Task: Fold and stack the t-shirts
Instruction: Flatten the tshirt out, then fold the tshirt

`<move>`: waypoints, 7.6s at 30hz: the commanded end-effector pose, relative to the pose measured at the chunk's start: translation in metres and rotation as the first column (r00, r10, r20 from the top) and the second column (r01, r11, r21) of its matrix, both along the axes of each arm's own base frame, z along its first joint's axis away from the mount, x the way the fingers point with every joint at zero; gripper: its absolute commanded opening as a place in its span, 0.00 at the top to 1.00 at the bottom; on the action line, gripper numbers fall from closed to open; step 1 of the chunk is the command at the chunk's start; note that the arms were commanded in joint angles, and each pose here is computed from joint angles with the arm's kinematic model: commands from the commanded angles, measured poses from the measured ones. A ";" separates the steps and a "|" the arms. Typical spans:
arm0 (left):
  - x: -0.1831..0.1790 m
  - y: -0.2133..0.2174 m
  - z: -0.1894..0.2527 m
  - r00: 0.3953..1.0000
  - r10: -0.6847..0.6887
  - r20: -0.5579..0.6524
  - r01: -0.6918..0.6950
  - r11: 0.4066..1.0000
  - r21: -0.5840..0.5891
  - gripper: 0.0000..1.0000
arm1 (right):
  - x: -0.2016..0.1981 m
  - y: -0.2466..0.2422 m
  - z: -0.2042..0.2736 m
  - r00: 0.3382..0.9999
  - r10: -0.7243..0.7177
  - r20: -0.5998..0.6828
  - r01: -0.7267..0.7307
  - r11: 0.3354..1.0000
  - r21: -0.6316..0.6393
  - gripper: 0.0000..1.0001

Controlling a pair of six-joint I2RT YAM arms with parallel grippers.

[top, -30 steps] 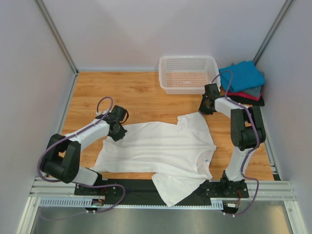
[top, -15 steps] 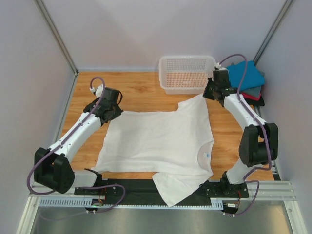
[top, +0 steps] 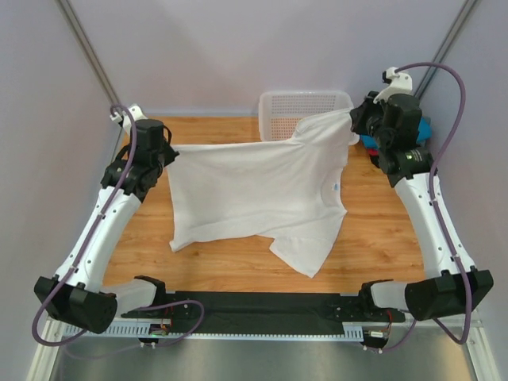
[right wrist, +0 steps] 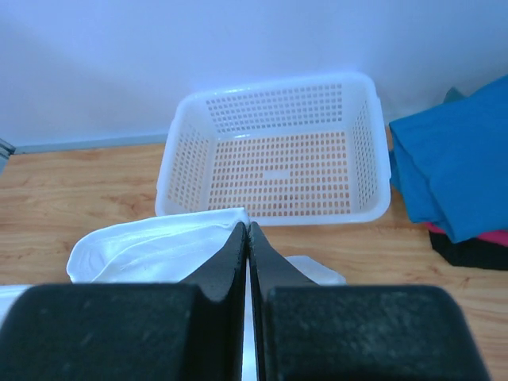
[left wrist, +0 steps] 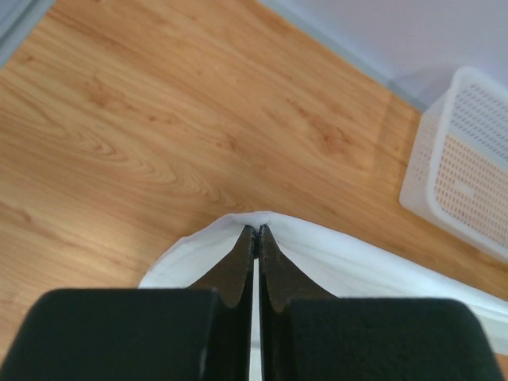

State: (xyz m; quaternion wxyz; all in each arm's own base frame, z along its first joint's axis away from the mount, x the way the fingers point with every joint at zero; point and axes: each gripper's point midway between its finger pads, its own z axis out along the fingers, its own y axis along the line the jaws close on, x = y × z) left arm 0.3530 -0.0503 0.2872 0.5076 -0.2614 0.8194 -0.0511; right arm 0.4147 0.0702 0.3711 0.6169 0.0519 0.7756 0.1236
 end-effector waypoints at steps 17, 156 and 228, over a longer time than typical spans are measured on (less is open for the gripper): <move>-0.086 0.008 0.136 0.913 -0.220 0.345 0.194 0.975 0.109 1.00 | -0.154 -0.032 0.144 0.952 -0.005 0.307 0.028 0.997 -0.072 1.00; 0.105 0.057 -0.200 0.901 -0.171 -0.398 0.308 0.899 0.310 1.00 | -0.062 0.031 -0.267 0.884 0.051 -0.464 -0.195 0.943 -0.269 1.00; 0.083 -0.214 -0.101 0.689 -0.708 -0.155 0.718 0.696 0.016 0.23 | -0.035 0.062 -0.274 0.786 -0.163 -0.596 0.208 0.978 0.007 0.64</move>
